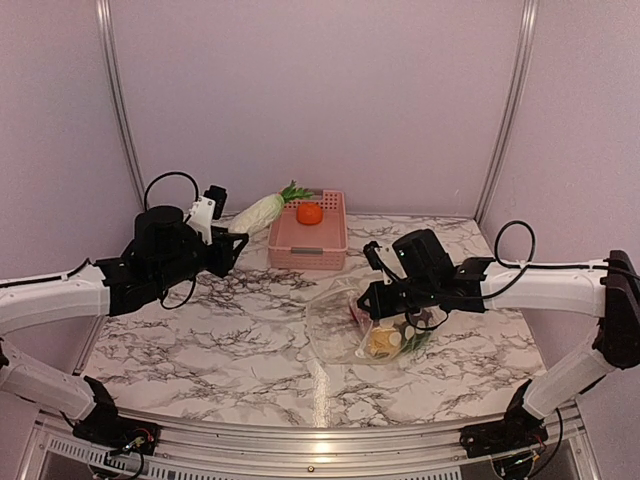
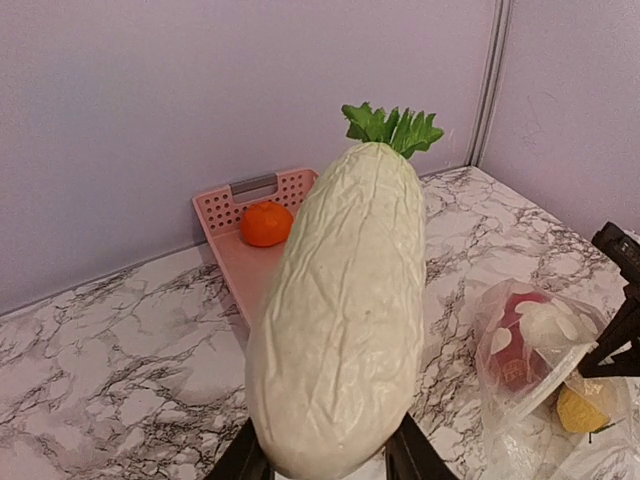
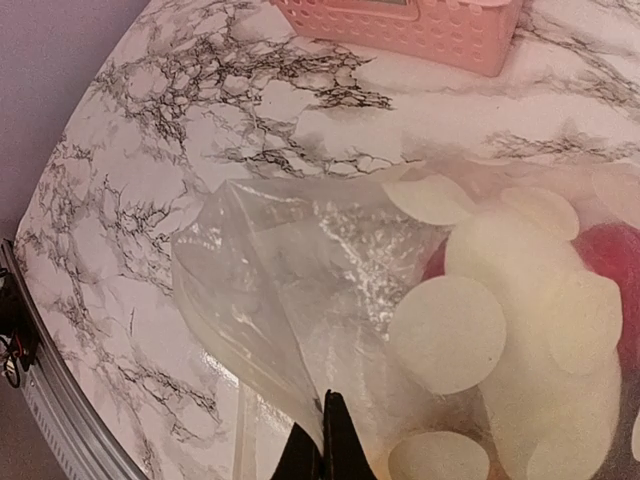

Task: Open the zip-top bag and remove the fake food

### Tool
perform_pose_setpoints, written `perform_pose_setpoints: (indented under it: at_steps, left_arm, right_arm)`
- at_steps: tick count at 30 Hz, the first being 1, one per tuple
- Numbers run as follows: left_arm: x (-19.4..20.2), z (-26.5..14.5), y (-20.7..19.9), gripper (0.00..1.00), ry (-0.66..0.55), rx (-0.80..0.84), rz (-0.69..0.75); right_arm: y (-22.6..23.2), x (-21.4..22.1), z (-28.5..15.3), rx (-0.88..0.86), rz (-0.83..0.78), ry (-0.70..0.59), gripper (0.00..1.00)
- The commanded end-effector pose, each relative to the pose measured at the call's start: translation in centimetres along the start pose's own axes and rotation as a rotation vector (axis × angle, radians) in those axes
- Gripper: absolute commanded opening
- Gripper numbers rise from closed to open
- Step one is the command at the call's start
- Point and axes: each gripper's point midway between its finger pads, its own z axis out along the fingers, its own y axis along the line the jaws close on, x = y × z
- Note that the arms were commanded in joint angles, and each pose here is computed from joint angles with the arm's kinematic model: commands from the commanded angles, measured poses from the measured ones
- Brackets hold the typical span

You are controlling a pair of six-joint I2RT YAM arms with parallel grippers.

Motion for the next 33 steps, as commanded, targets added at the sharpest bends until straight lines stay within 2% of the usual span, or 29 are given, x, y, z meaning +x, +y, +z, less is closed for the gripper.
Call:
perform_pose_setpoints:
  at_steps: [1, 4, 12, 14, 18, 23, 33]
  left_arm:
    - [-1.1, 3.5, 2.8, 0.11, 0.085, -0.153, -0.085]
    - [-1.7, 6.6, 3.5, 0.14, 0.133, -0.191, -0.113]
    - [-3.0, 12.6, 5.4, 0.14, 0.114, -0.334, -0.224]
    - [-2.4, 14.2, 5.9, 0.1, 0.144, -0.376, -0.246]
    - [-1.1, 16.9, 6.3, 0.08, 0.193, -0.433, -0.278]
    - [0.3, 19.6, 7.4, 0.11, 0.219, -0.507, -0.307]
    - [3.9, 24.4, 8.5, 0.18, 0.284, -0.536, -0.337]
  right_arm:
    - [0.0, -0.5, 0.3, -0.005, -0.006, -0.014, 0.0]
    - [0.0, -0.6, 0.3, -0.003, -0.007, -0.014, 0.0]
    - [-0.1, -0.6, 0.3, 0.0, -0.012, -0.015, 0.0]
    - [-0.1, -0.7, 0.3, 0.001, -0.013, -0.016, 0.0]
    - [-0.2, -0.6, 0.4, 0.005, -0.015, -0.014, 0.0]
    - [-0.4, -0.5, 0.5, 0.009, -0.016, -0.011, 0.0]
    - [-0.3, -0.4, 0.9, 0.004, -0.019, -0.006, 0.0]
